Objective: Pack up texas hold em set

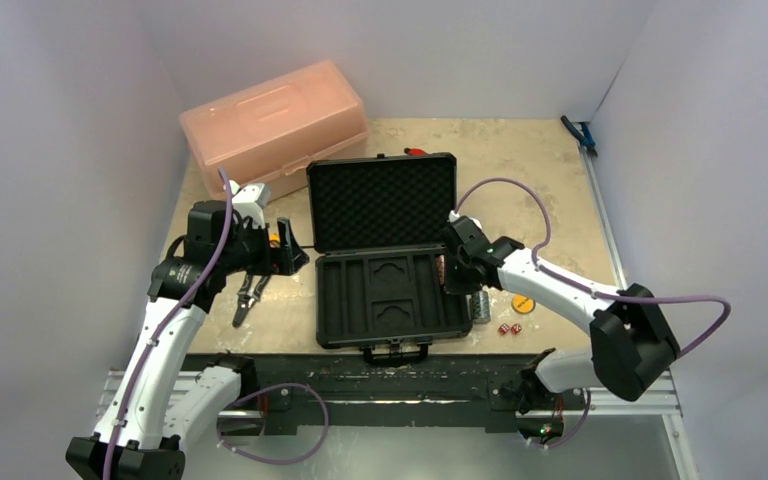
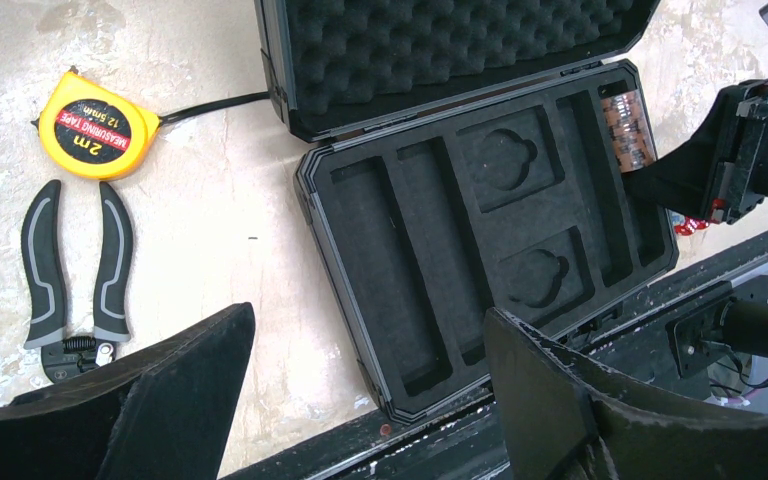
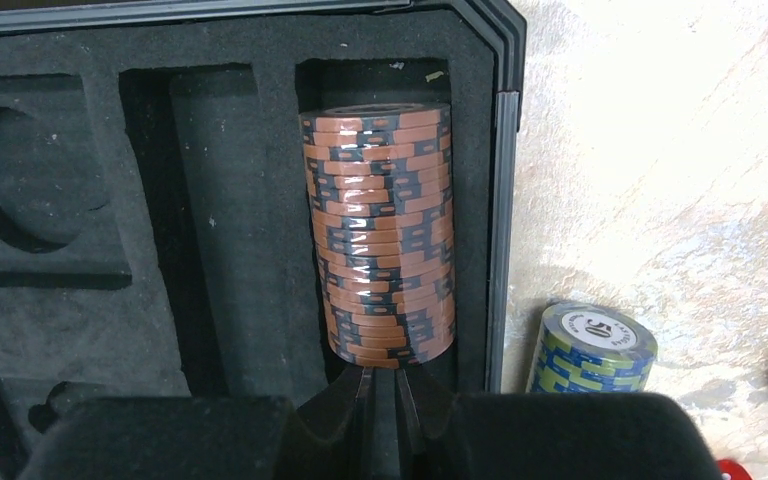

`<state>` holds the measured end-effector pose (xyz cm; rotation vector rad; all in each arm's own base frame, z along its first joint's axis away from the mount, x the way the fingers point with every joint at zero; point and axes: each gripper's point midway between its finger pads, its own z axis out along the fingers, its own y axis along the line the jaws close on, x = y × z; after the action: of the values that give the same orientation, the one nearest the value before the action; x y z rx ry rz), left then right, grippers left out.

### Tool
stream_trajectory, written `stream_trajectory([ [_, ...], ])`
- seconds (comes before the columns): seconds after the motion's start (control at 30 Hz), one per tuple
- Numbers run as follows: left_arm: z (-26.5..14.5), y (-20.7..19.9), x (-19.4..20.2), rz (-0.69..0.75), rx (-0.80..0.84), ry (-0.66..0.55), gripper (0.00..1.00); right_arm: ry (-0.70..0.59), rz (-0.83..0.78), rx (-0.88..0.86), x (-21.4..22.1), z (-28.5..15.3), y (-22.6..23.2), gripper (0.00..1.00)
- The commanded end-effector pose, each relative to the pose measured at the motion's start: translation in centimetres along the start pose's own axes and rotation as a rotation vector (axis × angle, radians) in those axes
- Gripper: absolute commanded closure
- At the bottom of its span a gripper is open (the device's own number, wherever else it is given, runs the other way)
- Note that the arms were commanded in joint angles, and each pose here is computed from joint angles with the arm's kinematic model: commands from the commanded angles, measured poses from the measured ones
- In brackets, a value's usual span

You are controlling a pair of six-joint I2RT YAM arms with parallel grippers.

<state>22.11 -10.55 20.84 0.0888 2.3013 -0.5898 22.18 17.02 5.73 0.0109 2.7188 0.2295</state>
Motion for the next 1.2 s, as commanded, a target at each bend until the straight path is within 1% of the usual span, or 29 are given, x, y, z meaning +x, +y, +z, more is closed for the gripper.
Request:
stream_trajectory([
  [0.0,0.0,-0.3,-0.1,0.029,0.015,-0.006,0.16,-0.106,0.016,0.036,-3.2,0.4,0.3,0.86],
  [0.17,0.0,-0.3,-0.1,0.029,0.016,-0.006,0.16,-0.12,0.02,0.055,-4.0,0.8,0.4,0.86],
  [0.23,0.0,-0.2,-0.1,0.029,0.015,-0.004,0.16,-0.129,0.019,0.058,-4.4,0.7,0.5,0.83],
  [0.33,0.1,-0.3,0.0,0.028,0.017,-0.001,0.16,-0.144,0.011,0.05,-5.0,0.3,0.8,0.76],
  [0.53,0.1,-0.3,-0.1,0.028,0.021,-0.002,0.16,-0.183,0.007,0.044,-5.7,-2.3,0.5,0.5],
  [0.67,0.1,-0.7,0.1,0.025,0.04,0.004,0.14,-0.207,0.03,0.051,-5.4,-4.1,-0.3,0.3],
  [0.73,0.1,-0.9,0.0,0.026,0.049,0.003,0.13,-0.219,0.054,0.054,-5.1,-4.8,-0.7,0.23],
  [0.83,0.3,-1.7,0.2,0.024,0.082,0.013,0.1,-0.236,0.1,0.042,-4.7,-5.3,-1.1,0.16],
  [0.97,0.7,-3.1,0.5,0.042,0.117,0.045,0.06,-0.27,0.146,0.062,-4.5,-5.8,-2.0,0.12],
  [1.1,0.9,-4.9,0.6,0.065,0.15,0.073,0.04,-0.303,0.23,0.126,-4.4,-5.9,-3.5,0.12],
  [1.17,1.1,-5.7,0.6,0.08,0.16,0.087,0.04,-0.314,0.278,0.167,-4.2,-5.8,-4.3,0.13],
])
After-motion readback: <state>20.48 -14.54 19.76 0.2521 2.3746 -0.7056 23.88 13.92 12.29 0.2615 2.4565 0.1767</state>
